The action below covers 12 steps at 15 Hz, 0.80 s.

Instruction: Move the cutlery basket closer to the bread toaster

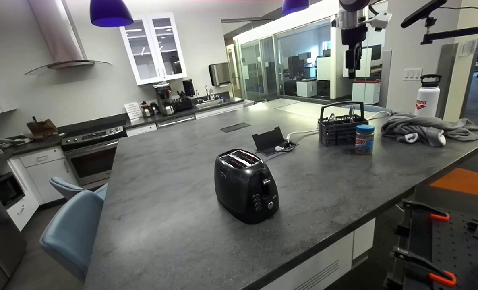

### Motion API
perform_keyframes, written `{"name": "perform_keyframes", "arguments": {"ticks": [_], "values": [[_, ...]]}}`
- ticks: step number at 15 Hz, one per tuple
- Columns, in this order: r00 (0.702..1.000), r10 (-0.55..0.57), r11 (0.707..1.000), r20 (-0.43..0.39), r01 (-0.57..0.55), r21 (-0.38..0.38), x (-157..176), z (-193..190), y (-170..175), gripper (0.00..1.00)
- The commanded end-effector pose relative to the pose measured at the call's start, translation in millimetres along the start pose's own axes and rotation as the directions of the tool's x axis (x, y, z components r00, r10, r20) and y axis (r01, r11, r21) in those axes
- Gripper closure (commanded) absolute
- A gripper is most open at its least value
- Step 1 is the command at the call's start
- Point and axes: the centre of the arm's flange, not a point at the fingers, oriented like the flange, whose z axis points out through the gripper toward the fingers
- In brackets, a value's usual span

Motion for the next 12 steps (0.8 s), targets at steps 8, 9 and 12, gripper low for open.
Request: {"name": "perform_keyframes", "arguments": {"ticks": [8, 9, 12], "values": [[0.974, -0.197, 0.98, -0.113, 0.198, -0.004, 16.6, 56.7, 114.8, 0.0], [0.975, -0.196, 0.981, -0.108, 0.196, -0.006, 19.2, 59.7, 118.3, 0.0], [0.979, -0.18, 0.982, -0.093, 0.173, -0.08, 25.0, 63.8, 123.5, 0.0]]}}
